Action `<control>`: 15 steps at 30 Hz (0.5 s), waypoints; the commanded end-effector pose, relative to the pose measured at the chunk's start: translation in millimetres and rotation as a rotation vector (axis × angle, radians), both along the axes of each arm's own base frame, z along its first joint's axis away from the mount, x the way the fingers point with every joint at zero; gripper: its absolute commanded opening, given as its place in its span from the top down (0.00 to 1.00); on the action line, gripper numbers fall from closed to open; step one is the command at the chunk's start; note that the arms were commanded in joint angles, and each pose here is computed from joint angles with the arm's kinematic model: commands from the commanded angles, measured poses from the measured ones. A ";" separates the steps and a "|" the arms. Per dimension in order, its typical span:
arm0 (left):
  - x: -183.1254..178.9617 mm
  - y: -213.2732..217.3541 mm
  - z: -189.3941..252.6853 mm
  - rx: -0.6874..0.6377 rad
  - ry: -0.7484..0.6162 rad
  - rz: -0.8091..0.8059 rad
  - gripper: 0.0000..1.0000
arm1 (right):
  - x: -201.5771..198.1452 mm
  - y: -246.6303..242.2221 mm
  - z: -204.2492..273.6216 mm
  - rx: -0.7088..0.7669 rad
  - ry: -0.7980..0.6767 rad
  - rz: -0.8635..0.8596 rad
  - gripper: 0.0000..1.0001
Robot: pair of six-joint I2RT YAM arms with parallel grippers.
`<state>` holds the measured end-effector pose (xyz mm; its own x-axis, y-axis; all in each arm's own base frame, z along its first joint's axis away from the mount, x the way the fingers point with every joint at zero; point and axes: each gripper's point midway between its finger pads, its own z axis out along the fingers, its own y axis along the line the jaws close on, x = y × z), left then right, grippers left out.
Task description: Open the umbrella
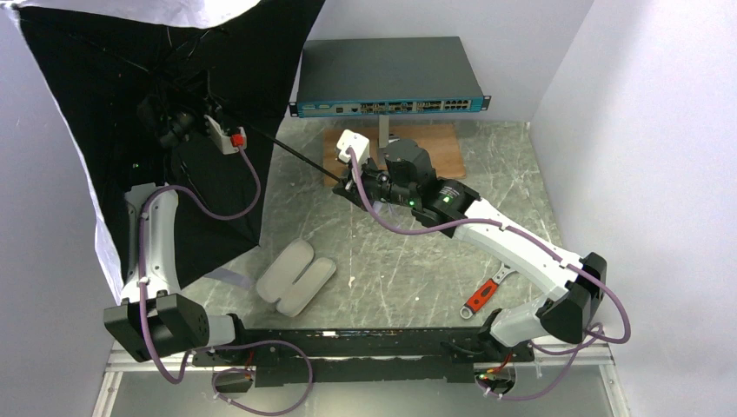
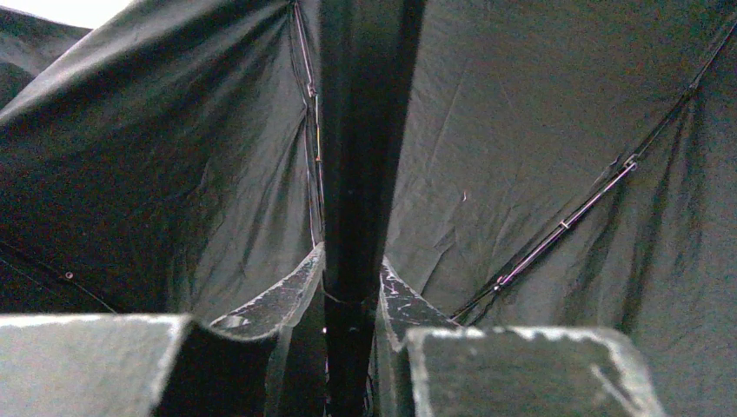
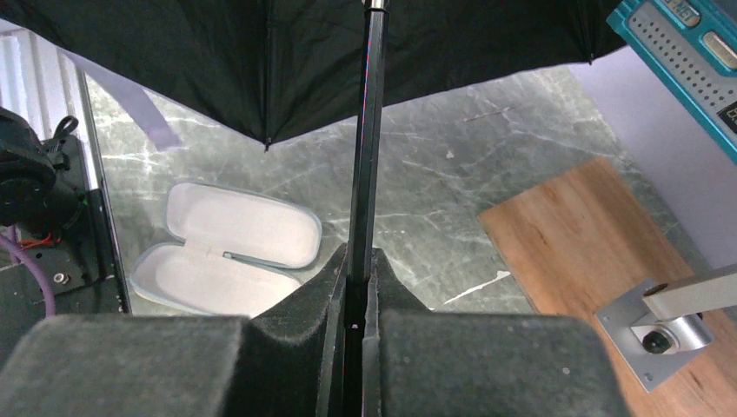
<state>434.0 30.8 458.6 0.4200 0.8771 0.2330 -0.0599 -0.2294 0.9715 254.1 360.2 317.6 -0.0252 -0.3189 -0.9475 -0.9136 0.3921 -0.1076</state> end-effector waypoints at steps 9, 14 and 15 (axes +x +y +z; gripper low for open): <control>-46.4 166.6 64.1 0.020 -0.275 0.650 1.00 | -66.4 -42.6 -5.6 -0.109 0.062 0.198 1.00; -55.8 108.4 66.6 0.055 -0.294 0.452 0.98 | -48.3 -14.4 11.7 -0.064 0.034 0.215 1.00; -58.3 101.2 70.2 0.047 -0.308 0.433 0.93 | -44.4 -7.7 16.7 -0.052 0.030 0.220 1.00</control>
<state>395.6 34.0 471.4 0.4007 0.8745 0.2733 -0.1358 -0.2383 0.9617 246.1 362.7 327.5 0.0063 -0.3164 -0.9486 -0.9330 0.3394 -0.1194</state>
